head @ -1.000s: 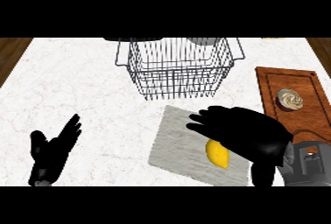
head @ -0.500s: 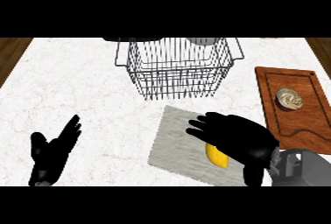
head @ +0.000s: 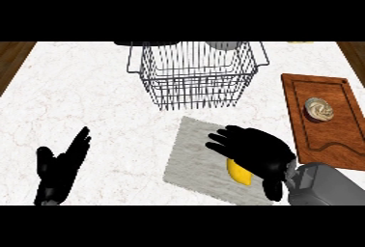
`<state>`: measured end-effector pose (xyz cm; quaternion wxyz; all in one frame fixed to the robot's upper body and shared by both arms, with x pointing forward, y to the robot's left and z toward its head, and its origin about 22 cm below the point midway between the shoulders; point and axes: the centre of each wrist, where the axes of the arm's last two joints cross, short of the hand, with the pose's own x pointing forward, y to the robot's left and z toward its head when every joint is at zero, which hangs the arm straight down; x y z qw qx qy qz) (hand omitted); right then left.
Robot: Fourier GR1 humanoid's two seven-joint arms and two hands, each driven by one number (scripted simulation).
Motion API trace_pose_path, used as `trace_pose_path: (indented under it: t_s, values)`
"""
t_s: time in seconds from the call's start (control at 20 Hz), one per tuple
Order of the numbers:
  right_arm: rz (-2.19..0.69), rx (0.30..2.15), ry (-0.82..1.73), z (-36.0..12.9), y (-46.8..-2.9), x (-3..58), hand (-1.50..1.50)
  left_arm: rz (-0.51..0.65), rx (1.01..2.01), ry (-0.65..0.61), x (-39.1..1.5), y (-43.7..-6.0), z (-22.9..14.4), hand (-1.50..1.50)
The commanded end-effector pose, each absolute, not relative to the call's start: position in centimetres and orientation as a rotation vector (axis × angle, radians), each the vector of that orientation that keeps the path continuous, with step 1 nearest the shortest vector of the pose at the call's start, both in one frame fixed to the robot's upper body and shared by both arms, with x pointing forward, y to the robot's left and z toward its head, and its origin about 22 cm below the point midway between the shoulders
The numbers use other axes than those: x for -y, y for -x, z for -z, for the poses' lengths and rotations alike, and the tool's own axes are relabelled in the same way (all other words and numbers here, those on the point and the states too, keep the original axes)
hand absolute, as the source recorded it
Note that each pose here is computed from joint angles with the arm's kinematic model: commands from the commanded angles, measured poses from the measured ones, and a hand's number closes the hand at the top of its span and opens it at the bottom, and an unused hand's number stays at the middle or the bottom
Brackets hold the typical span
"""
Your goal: Pick the lemon from the placemat and place it in the basket
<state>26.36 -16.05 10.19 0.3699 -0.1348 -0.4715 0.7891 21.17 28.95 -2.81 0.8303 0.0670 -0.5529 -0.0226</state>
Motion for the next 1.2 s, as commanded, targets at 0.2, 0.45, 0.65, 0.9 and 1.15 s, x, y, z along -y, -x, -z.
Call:
trace_pose_path:
  t_s: [0.2,0.45,0.65,0.9,1.15]
  values:
    - [-2.052,1.129,0.396,-7.2,-25.9,15.7,-1.5,0.039,1.013,-0.139,-30.1,-18.5,5.6,0.0]
    - [-2.035,1.146,0.373,-6.3,-28.1,16.3,-1.5,0.04,1.006,-0.16,-29.7,-19.0,5.2,0.0]
    - [-2.058,1.159,0.363,-6.3,-27.1,16.0,-1.5,0.039,1.01,-0.141,-29.7,-20.5,4.4,0.0]
    - [-2.041,1.152,0.374,-4.7,-26.6,16.3,-1.5,0.02,1.02,-0.149,-30.2,-20.0,3.8,0.0]
    - [-2.171,1.249,0.416,-3.8,-26.6,15.9,1.5,0.033,1.018,-0.142,-28.8,-20.3,4.8,0.0]
